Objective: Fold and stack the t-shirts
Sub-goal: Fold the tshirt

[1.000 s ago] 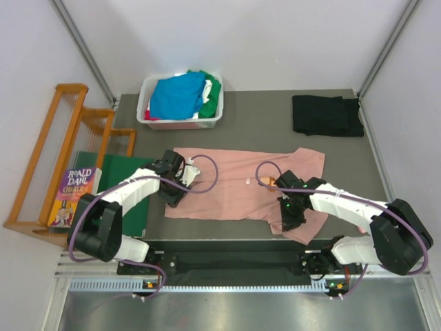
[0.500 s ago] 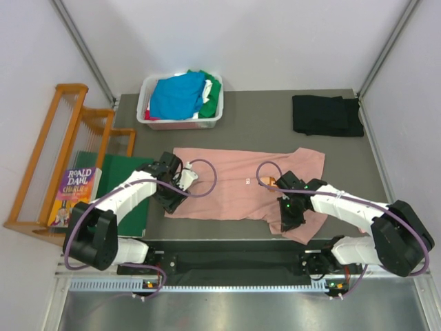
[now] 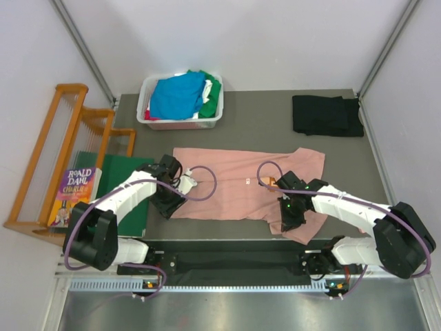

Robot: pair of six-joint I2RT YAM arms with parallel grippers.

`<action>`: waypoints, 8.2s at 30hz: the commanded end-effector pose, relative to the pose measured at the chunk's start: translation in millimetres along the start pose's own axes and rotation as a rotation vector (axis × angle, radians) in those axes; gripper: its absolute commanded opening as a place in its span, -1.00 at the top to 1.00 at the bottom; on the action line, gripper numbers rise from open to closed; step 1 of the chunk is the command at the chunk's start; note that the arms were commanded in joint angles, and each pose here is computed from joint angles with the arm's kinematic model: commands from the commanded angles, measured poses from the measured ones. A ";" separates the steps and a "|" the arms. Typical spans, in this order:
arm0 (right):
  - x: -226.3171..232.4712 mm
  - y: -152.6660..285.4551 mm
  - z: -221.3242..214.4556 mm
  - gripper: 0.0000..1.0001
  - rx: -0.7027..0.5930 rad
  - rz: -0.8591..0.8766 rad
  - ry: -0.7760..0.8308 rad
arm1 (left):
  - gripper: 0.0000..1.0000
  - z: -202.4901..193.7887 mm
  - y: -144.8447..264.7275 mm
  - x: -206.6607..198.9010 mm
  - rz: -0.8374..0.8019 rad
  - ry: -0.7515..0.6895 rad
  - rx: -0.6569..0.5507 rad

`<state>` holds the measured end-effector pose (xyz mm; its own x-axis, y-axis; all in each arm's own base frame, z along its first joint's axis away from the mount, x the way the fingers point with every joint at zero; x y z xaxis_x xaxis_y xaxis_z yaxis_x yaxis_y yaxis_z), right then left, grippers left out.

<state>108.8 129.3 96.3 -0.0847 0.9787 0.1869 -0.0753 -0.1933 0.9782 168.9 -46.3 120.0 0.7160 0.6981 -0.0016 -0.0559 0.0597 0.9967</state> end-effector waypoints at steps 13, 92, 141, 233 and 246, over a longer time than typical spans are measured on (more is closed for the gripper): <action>8.3 6.9 6.3 0.80 -0.034 0.025 0.002 | 0.05 9.8 -32.9 4.0 -0.033 -0.030 0.003; -39.7 86.6 213.6 0.98 -0.364 0.142 -0.270 | 1.00 158.2 15.4 148.4 0.320 0.198 -0.319; -48.0 66.4 103.1 0.00 -0.264 0.094 -0.293 | -0.98 177.4 7.6 70.3 0.292 0.084 -0.304; -21.8 46.9 265.4 -0.04 -0.368 0.086 -0.363 | -0.98 154.9 27.3 90.3 0.257 0.130 -0.347; -41.3 40.2 324.3 -0.04 -0.368 0.036 -0.369 | -0.98 152.5 28.5 87.4 0.243 0.127 -0.352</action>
<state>428.2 106.7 143.1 0.2854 0.9029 0.3214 -0.4165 -0.1852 0.8901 334.2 -91.8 138.7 0.5794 0.7922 0.1917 -0.4054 0.0761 0.9110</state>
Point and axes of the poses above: each gripper's point midway between its finger pads, its own y axis back along the fingers, its own x axis along the line the jaws close on, z = x × y, the point moved 8 cm from there along y, back along the fingers, and after that the axes turned 2 degrees about y, right-handed, at the moved point
